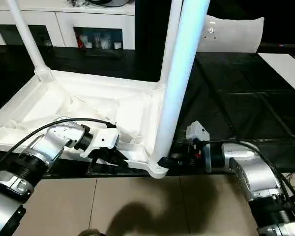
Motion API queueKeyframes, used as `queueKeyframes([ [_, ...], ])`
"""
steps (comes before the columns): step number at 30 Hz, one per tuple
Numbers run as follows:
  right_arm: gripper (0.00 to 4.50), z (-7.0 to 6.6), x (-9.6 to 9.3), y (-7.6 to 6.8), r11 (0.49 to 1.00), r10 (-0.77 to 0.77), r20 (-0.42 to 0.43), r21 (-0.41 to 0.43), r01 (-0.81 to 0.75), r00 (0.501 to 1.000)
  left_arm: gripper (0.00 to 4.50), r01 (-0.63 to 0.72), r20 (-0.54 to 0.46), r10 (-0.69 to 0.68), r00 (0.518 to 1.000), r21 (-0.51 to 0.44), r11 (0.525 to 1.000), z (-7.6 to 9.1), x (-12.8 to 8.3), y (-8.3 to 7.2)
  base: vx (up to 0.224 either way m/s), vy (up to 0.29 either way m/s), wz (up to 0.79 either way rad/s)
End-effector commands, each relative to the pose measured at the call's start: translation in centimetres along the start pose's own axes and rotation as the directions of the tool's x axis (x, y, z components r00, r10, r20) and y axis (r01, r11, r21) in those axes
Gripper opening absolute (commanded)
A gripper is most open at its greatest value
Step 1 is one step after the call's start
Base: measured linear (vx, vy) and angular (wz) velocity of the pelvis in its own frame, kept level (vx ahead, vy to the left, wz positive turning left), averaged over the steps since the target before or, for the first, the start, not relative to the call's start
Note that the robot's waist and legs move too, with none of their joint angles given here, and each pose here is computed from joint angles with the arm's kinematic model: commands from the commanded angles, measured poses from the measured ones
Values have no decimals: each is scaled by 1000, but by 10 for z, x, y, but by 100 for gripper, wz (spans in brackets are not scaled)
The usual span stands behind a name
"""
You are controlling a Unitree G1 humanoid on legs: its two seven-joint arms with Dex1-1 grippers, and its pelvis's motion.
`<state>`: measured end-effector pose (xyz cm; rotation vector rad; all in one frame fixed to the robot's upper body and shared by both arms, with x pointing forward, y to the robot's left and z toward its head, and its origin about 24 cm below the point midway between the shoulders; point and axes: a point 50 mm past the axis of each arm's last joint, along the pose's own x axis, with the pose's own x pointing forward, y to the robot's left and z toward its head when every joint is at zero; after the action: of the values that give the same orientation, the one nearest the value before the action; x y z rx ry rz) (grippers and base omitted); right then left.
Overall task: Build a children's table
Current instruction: Rotate leg to tighten
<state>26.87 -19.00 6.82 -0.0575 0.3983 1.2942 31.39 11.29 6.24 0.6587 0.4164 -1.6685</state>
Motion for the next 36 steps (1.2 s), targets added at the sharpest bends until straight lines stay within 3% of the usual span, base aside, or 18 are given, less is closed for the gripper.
queueKeyframes([
  [1,190,6,10,8,999,53,70,9,-54,996,0,37,3,-37,999,10,999,4,12,-4,0,0,0],
  [10,190,5,34,1,977,-205,157,86,194,966,0,-105,84,117,990,-135,985,18,25,8,0,0,0],
  [15,190,8,51,-18,901,-427,134,145,409,894,0,-172,89,192,977,-200,965,27,41,12,0,0,0],
  [19,189,17,63,-35,792,-603,114,201,576,790,0,-260,89,291,953,-260,930,35,51,19,0,0,0],
  [20,189,20,67,-45,704,-698,88,267,658,711,0,-326,84,364,928,-296,898,41,55,26,0,0,0],
  [21,189,22,69,-49,665,-733,77,288,689,676,0,-357,82,400,913,-315,879,44,58,30,0,0,0],
  [24,189,26,71,-55,632,-770,96,255,732,631,0,-416,77,463,883,-331,847,51,61,35,0,0,0],
  [25,189,27,70,-55,628,-775,105,243,740,623,0,-423,80,473,878,-333,842,52,62,36,0,0,0],
  [27,244,26,69,-56,629,-775,110,233,742,623,0,-439,78,489,869,-335,833,54,61,37,0,0,0],
  [30,260,24,63,-57,632,-773,123,238,738,622,0,-464,61,509,858,-333,821,52,59,39,0,0,0],
  [31,286,24,60,-58,636,-770,133,232,736,624,0,-472,53,515,856,-328,818,51,58,39,0,0,0],
  [36,308,18,31,-55,706,-708,187,183,684,681,0,-487,8,507,862,-268,831,36,49,38,0,0,0],
])
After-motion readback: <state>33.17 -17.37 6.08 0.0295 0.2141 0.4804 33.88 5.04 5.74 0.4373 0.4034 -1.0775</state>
